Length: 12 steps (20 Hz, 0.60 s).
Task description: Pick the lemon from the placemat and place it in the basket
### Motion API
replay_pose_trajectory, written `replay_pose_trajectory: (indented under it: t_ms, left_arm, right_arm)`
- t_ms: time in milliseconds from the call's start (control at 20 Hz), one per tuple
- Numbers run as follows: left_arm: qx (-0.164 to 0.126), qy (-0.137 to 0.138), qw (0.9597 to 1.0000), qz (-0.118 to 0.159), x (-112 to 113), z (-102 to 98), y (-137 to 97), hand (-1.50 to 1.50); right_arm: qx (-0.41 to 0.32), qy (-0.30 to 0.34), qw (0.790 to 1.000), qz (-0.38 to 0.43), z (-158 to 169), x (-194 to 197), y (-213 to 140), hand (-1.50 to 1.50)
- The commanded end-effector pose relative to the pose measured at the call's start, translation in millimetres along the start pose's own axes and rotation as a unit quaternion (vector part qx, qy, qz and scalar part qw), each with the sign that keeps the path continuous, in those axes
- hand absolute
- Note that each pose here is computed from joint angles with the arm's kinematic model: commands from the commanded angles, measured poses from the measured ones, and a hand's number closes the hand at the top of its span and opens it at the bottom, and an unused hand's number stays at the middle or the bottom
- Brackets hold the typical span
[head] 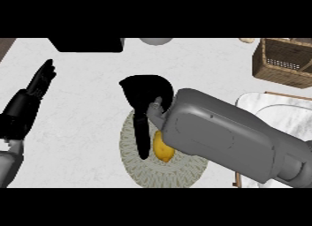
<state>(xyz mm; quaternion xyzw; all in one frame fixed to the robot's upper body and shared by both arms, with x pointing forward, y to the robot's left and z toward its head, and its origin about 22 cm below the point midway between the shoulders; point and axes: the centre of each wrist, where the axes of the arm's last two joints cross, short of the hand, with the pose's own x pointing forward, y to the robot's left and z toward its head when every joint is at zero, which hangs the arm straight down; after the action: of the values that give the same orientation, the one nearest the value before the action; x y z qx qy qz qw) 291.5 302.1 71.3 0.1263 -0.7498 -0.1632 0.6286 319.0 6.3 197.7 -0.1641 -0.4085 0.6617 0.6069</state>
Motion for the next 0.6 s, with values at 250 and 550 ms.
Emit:
replay_pose_trajectory:
  t_ms: [250,550]
  left_arm:
    - [-0.005,0.001,1.0,-0.001,2.4,9.9,-19.1,0.0]
    - [0.0,0.002,1.0,-0.006,4.6,4.2,-7.0,0.0]
  right_arm:
    - [0.063,0.081,0.993,0.052,-26.2,-2.3,50.0,-1.5]
    - [0.056,0.091,0.992,0.062,-33.6,-24.4,63.2,-1.5]
